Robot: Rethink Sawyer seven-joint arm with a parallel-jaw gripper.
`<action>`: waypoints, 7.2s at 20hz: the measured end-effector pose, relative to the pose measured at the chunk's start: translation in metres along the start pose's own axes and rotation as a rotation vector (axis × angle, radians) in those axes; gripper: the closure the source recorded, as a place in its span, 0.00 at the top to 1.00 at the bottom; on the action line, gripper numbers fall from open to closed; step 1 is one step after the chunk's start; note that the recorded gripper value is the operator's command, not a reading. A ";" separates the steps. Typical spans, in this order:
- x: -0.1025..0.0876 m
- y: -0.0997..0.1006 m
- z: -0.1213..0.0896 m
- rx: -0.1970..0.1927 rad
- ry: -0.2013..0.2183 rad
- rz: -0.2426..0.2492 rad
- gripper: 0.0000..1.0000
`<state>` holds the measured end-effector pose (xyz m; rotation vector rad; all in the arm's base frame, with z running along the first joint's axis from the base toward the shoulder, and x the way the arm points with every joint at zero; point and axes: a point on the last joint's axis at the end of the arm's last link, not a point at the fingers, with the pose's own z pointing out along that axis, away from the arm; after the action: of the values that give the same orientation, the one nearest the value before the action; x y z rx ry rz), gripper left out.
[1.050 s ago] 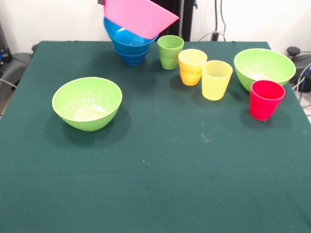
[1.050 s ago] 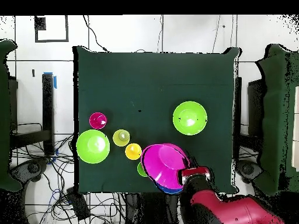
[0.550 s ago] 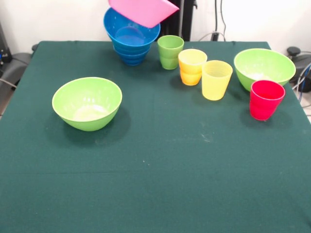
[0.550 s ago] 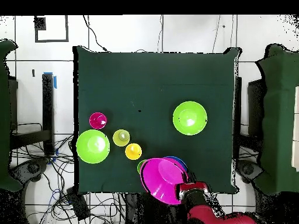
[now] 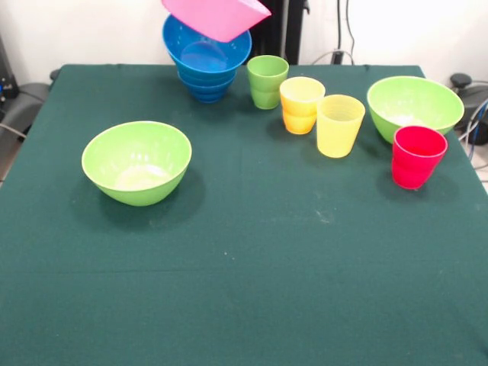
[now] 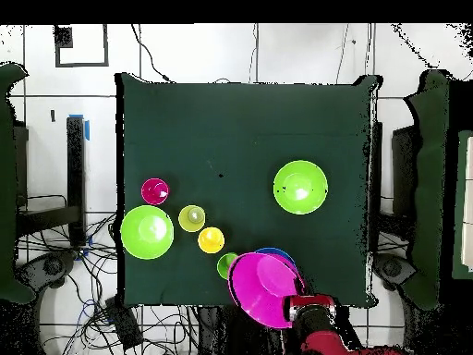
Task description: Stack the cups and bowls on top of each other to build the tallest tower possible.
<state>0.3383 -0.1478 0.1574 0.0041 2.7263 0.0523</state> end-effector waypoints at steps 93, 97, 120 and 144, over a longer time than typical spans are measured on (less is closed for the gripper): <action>-0.013 -0.039 -0.015 -0.008 -0.185 0.298 0.00; -0.010 -0.037 -0.013 -0.020 -0.166 0.310 0.00; 0.025 -0.021 -0.004 -0.055 0.084 0.359 0.00; 0.042 -0.023 -0.024 0.090 0.325 0.366 0.00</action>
<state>0.2904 -0.1710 0.1618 0.5664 3.0107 0.0380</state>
